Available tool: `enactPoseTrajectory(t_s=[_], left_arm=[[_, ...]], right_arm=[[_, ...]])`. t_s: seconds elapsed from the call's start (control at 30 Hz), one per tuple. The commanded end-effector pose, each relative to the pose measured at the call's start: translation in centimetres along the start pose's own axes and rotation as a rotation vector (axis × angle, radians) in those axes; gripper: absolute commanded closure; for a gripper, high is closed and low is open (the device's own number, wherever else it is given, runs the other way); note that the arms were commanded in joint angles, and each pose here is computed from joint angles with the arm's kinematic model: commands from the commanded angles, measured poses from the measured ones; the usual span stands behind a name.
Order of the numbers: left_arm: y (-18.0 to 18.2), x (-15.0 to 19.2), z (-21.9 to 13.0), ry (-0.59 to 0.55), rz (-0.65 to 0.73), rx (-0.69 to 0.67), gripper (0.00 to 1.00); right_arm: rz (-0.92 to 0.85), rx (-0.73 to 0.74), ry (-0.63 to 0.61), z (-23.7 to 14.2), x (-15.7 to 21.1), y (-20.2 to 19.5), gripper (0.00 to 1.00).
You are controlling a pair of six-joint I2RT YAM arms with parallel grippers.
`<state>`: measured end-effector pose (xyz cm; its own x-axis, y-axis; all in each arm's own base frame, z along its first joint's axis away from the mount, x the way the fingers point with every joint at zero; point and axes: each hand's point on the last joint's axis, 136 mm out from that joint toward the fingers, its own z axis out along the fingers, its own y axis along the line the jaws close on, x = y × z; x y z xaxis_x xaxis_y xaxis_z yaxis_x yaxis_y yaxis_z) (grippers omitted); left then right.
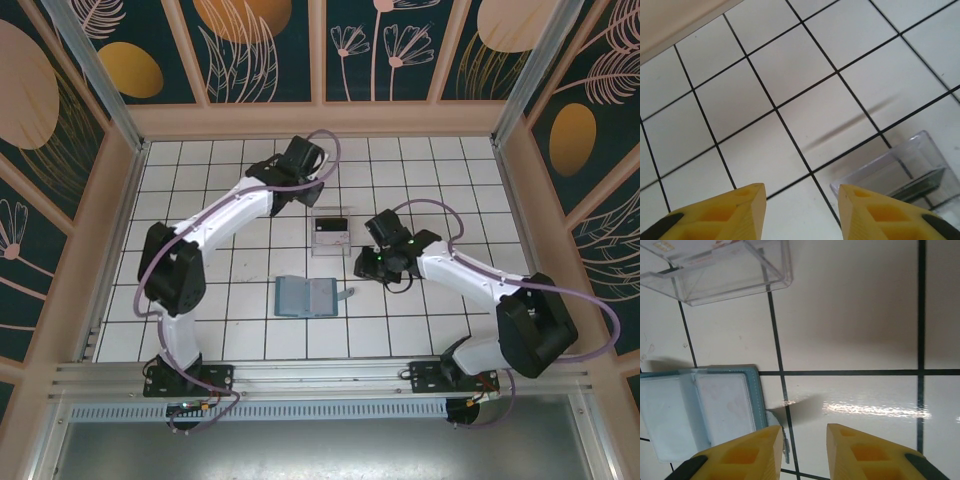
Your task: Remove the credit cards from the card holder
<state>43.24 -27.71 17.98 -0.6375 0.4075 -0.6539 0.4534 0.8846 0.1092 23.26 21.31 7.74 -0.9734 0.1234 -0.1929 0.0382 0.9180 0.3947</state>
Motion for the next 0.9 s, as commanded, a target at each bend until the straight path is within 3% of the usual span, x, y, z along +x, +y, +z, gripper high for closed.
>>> enactPoseTrajectory(t_s=[0.0,0.1,0.27,0.57,0.67,0.87], left_arm=[[-1.0,-1.5,-2.6,-0.101,-0.155,0.083,0.50],[-2.2,-0.2,-3.2,-0.065,-0.218,0.161,0.51],[-3.0,2.6,-3.3,0.035,-0.400,0.201,0.62],[-6.9,8.5,-4.6,0.176,-0.633,0.395,0.68],[-9.2,11.1,-4.5,0.241,-0.678,0.473,0.71],[-14.2,15.2,-4.7,0.349,-0.639,0.538,0.71]], right_arm=[[-0.027,-0.032,-0.006,0.1,-0.4,1.7,0.70],[-0.038,-0.029,0.013,0.8,0.0,1.9,0.70],[-0.053,-0.028,0.042,1.6,0.7,2.2,0.70],[-0.053,-0.031,0.061,2.4,1.5,1.8,0.70],[-0.050,-0.024,0.052,2.3,1.5,1.6,0.70],[-0.020,-0.018,0.002,1.1,0.8,0.7,0.70]])
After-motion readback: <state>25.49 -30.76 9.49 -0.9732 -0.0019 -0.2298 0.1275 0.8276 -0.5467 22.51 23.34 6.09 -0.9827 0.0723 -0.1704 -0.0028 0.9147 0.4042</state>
